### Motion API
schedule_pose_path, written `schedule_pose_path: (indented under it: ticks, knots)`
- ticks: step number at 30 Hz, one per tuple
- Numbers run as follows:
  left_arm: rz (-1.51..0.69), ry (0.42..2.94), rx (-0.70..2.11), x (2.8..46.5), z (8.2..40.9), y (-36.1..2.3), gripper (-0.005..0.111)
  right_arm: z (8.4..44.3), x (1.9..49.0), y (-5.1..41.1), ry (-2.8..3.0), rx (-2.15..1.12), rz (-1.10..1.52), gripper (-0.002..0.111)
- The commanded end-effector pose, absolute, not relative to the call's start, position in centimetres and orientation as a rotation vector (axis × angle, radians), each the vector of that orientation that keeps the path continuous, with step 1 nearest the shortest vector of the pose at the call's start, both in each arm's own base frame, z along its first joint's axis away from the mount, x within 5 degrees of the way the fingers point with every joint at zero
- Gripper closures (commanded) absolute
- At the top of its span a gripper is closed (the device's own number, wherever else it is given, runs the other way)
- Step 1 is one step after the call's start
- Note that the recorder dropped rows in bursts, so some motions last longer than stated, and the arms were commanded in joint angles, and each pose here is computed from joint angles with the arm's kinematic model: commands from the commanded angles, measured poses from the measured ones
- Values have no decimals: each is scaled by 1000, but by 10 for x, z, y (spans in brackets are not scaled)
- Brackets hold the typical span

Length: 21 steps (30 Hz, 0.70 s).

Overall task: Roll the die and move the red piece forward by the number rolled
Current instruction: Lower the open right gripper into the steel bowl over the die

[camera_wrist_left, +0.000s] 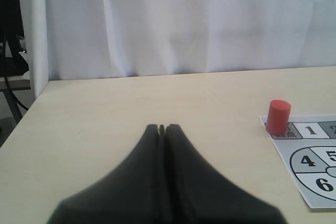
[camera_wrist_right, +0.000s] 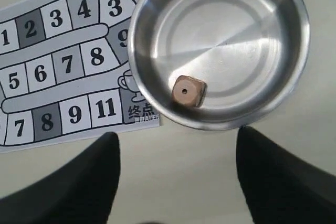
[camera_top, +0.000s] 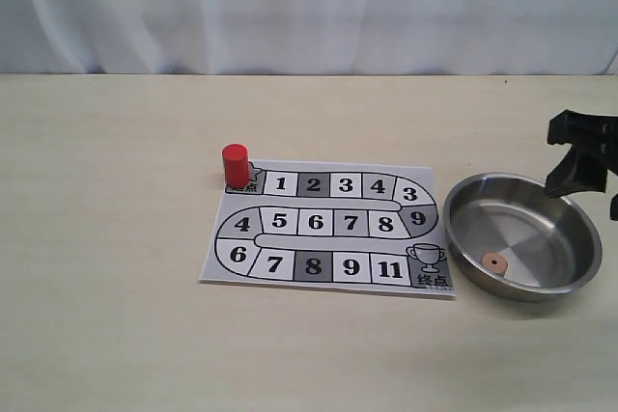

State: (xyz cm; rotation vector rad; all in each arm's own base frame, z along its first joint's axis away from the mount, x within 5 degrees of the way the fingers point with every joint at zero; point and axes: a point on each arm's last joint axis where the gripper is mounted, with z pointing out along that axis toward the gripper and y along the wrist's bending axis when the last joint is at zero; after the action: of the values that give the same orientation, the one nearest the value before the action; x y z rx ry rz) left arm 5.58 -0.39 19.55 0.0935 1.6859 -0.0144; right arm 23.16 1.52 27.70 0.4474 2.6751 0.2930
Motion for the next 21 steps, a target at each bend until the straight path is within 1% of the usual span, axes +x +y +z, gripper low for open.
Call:
schedule_pose_path:
  ticks: [1, 7, 14, 21]
  knots:
    - [-13, 1677, 94, 56, 195, -4, 107, 263, 248, 15, 2674, 519, 301, 47]
    - [-13, 1677, 94, 56, 195, -4, 107, 242, 266, 25, 2687, 531, 301, 47]
    - [-13, 1677, 94, 56, 195, -4, 107, 218, 288, 42, 2639, 617, 334, 47]
    - [-13, 1677, 94, 56, 195, -4, 107, 188, 291, 39, 2752, 753, 235, 47]
